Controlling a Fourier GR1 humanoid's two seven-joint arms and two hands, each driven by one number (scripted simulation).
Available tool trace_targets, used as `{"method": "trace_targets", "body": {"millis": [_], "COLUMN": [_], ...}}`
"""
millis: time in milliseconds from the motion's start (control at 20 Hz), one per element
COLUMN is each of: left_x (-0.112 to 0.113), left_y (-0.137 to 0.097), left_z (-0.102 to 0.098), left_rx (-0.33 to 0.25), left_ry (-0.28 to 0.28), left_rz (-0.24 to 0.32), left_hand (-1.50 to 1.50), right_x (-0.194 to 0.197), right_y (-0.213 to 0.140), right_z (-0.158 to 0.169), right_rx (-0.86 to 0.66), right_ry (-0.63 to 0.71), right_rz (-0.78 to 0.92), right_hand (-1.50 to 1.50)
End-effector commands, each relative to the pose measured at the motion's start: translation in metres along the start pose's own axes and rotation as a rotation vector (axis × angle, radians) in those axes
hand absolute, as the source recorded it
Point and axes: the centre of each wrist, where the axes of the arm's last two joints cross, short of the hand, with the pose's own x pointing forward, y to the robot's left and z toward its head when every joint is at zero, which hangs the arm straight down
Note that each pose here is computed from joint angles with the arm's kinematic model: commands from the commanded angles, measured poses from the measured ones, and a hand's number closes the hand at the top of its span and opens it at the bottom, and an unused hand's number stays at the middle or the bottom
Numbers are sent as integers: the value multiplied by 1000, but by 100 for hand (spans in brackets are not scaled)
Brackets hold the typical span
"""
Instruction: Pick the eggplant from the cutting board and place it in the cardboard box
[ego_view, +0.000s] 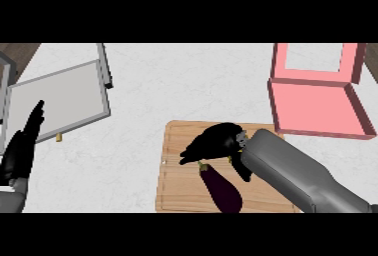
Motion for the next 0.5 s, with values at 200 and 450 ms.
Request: {"method": "trace_targets", "body": {"millis": [200,450], "left_x": [9,7], "left_y": [3,4], "left_z": [-13,-14], "left_rx": [9,-1], "left_ry": [4,-1], "left_rz": [0,7], "left_hand": [0,0], "right_x": [29,36], "right_y": [5,-5], "right_z": [-15,5], "right_rx": [49,39], "right_ry": [-142,-169], "right_rz": [-44,-39], "right_hand": [-150,-150]}}
